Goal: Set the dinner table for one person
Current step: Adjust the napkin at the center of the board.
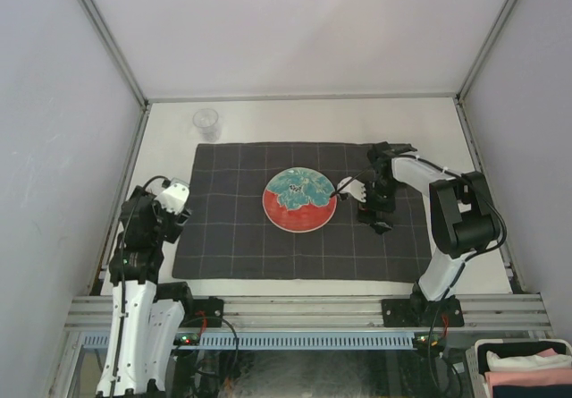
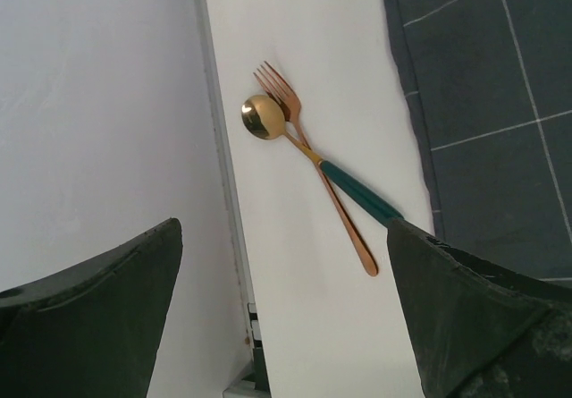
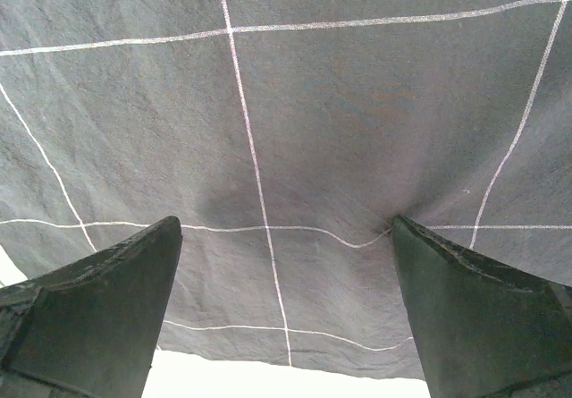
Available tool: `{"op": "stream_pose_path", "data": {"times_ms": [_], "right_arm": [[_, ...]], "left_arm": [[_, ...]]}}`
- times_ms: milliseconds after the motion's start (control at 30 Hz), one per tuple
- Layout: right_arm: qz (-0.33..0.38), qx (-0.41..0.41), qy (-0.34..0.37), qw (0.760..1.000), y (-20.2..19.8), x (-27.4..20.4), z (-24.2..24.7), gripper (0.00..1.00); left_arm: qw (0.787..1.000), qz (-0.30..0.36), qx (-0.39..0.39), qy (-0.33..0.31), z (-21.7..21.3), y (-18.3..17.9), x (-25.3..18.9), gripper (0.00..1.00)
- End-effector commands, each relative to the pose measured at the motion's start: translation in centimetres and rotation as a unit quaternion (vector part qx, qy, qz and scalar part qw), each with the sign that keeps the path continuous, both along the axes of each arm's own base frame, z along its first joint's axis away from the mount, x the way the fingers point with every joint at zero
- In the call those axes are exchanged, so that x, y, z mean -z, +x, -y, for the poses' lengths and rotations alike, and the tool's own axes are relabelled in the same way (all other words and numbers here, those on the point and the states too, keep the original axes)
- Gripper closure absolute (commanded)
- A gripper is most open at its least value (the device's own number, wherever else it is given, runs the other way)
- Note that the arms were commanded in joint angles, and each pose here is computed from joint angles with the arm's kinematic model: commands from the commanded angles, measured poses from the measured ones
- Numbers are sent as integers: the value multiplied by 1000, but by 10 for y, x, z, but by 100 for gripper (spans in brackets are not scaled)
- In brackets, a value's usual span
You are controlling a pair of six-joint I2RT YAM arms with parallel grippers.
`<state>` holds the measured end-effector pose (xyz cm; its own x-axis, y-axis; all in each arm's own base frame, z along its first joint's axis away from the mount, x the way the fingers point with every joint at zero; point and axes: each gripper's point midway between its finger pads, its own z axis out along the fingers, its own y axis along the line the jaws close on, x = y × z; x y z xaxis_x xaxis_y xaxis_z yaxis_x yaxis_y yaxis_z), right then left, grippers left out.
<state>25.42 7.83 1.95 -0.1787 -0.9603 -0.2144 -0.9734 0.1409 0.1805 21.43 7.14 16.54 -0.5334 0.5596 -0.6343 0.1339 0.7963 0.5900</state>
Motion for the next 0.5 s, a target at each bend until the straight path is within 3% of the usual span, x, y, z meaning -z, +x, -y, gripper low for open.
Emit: {"op": "stream_pose_path", "data": {"times_ms": [0, 467], "right_arm": [[-51, 16, -12, 999, -30, 6, 4, 0], [-53, 25, -25, 998, -20, 21, 25, 0]], "left_arm": [[998, 52, 19, -3, 5, 13, -30, 0], [998, 66, -4, 18, -3, -11, -32, 0]]}}
